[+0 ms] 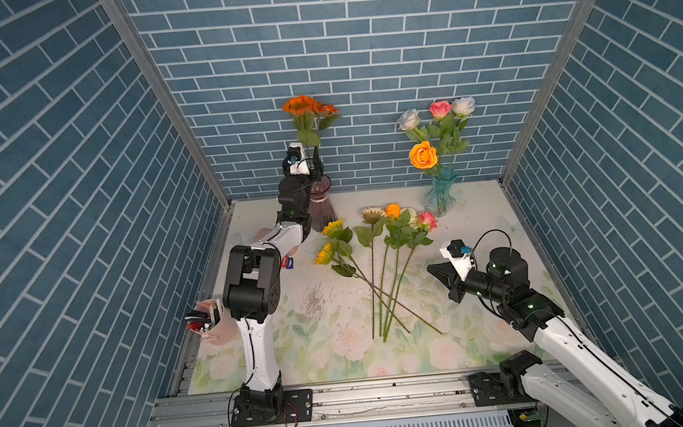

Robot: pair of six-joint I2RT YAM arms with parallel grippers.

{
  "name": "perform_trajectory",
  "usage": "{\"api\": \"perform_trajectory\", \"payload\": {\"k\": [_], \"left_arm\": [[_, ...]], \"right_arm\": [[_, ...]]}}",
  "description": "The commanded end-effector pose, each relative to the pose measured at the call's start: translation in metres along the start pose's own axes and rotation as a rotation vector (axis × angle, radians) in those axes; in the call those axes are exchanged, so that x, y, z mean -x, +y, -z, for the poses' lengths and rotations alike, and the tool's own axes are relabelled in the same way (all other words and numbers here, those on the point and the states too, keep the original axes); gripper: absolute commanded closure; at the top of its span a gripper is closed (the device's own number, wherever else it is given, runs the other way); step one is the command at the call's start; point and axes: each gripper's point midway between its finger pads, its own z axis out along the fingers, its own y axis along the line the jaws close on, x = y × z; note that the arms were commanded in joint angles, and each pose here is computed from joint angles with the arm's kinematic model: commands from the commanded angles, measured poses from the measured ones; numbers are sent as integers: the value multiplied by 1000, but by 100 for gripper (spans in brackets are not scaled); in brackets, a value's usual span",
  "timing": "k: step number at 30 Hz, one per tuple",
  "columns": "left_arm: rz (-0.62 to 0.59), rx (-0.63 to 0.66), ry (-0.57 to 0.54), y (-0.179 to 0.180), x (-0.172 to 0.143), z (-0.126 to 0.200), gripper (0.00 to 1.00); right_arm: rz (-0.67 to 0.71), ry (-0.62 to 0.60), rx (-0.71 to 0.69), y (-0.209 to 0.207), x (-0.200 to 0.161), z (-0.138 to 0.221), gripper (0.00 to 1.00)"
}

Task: Arrange the flowers in different vases according to their variety
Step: Insert the flower into the vase, then pick up the flower at the center of the board.

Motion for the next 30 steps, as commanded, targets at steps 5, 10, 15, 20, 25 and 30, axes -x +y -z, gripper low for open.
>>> {"api": "perform_trajectory", "payload": {"k": [5,10,15,20,25,30], "left_arm": [[-2,40,46,10,12,24,7],[-26,64,172,3,8,51,7],[-65,52,397,-27,2,88,7],[-35,-90,594,-85,4,124,13],[-47,-251,775,-154,-21,171,14],[94,-306,1026,-186,-87,209,15]], "right_arm": [[27,-2,4,3,2,2,100],[30,-6,4,4,4,4,100],[14,5,-17,0,3,4,100],[-16,32,-86,-12,2,6,100],[-66,49,-99,-14,7,7,100],[-81,44,43,10,13,6,100]]}}
